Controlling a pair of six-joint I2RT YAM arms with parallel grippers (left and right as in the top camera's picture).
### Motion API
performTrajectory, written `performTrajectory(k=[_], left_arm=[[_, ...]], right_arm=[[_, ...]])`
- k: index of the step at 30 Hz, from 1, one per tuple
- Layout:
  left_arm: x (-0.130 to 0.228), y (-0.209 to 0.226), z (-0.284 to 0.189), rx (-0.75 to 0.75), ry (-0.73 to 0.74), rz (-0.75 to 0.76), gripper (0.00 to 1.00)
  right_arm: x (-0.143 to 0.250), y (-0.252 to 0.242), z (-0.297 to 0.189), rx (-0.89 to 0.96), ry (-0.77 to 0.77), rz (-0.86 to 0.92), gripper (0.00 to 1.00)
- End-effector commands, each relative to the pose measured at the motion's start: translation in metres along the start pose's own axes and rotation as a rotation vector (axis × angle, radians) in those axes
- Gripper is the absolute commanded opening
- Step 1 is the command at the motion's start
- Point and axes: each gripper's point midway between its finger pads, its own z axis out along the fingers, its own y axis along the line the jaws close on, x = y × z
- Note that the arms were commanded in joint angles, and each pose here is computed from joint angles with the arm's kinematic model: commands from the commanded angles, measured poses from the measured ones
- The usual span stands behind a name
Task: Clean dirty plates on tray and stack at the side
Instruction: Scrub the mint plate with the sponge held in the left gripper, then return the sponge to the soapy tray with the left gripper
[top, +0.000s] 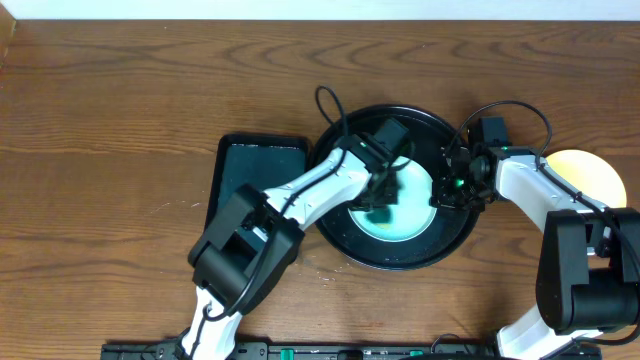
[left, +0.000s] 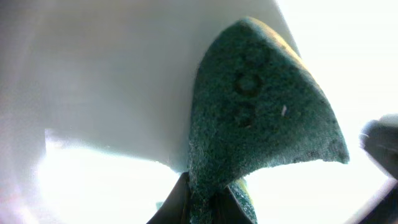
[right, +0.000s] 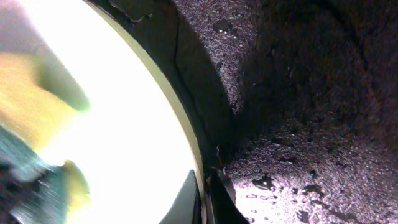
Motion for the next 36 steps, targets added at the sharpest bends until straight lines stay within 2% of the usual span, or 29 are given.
performTrajectory(k=[1,6,16,20,25,31,36], left_arm=[[-0.024,0.110,0.012,-0.448,-0.128,-0.037,0.07],[-0.037,0.121,-0.013,-0.571,-0.208,-0.001,0.07],[-0.037,0.101,-0.037,-0.573,-0.229,0.047,0.07],[-0.040,0.091,-0.071,-0.519,-0.258,0.022,0.08],[-0.035,0.081,-0.124,-0.335,-0.270,-0.048,0.08],[-0.031,0.122,-0.181,-0.311,-0.290,-0.118,0.08],[-0.018,0.170,-0.170,-0.365,-0.206,-0.180,0.08]], right_arm=[[0.002,-0.009,0.002,0.064,0.004,-0.006,0.01],[0.002,-0.009,0.002,0.065,0.004,-0.006,0.01],[0.004,-0.009,0.002,0.066,0.011,-0.002,0.01],[0.004,-0.009,0.001,0.066,0.011,-0.002,0.01],[0.002,-0.008,-0.003,0.066,-0.007,-0.008,0.01],[-0.003,-0.010,-0.010,0.092,-0.039,-0.018,0.01],[-0.009,-0.010,-0.011,0.099,-0.064,-0.044,0.01]])
